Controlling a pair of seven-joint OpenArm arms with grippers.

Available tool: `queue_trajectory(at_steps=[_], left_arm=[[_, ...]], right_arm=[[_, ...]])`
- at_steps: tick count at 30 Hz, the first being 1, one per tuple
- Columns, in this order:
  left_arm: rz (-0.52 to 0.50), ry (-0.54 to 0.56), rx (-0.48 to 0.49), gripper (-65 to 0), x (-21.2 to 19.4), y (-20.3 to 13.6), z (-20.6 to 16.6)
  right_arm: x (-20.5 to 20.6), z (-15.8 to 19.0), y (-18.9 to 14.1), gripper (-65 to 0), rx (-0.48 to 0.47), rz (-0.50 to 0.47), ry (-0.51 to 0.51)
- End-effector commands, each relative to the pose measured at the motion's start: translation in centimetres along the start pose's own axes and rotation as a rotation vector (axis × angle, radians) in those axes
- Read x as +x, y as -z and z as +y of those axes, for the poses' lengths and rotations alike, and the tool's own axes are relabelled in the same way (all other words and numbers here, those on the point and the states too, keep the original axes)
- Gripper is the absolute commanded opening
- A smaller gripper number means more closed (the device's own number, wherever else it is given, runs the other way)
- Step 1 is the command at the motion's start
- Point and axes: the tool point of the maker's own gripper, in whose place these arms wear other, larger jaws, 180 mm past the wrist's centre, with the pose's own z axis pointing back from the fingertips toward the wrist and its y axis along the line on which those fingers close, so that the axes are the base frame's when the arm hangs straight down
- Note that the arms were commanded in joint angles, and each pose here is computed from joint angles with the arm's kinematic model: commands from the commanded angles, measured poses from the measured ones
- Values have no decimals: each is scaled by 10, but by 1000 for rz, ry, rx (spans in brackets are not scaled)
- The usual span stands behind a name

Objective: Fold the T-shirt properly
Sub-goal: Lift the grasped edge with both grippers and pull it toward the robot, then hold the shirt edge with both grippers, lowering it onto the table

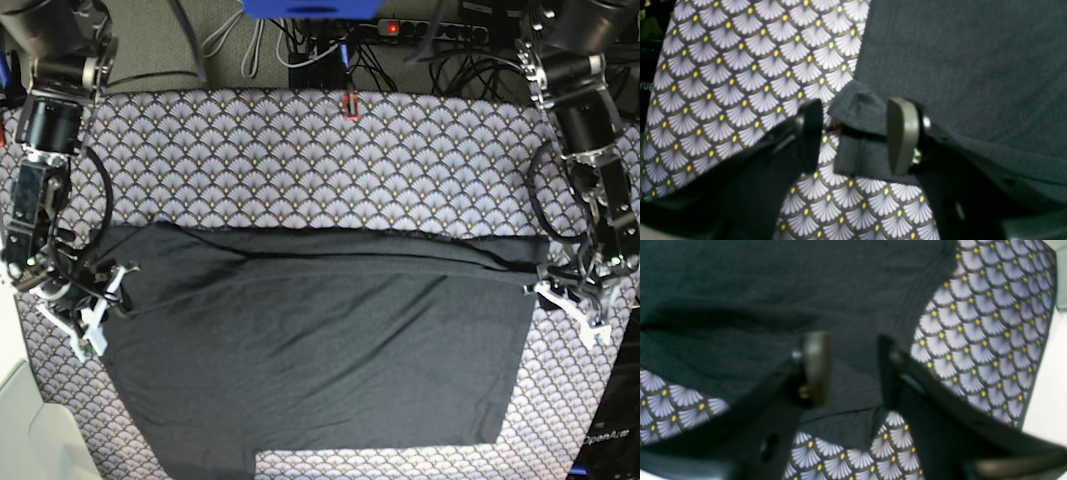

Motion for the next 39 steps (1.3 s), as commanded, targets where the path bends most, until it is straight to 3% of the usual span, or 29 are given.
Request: queue_trajectory(at_steps=[1,5,13,17,22,39], left_arm=[[-80,3,5,-345,29,-8,3],[-83,12,8,-347,27,-13,3],[-25,68,18,-343,-31,-27,3],[6,-16,-35,-343,-53,-25,3],[53,-82,-28,-343,-73,-19,15],[-22,-125,-14,-345,-72,-6,24]], right_arm=[[20,-15,-9,-358,-34,-59,-8],[14,-22,-12,-352,-48,-40,-11],[-28,-35,-33,-337,-108,-12,48],[-47,-30,-34,-318,-102,19,57],[-64,-18,-31,-318,-78,51,70],[-73,-9,-28,-318,-61,65,80]])
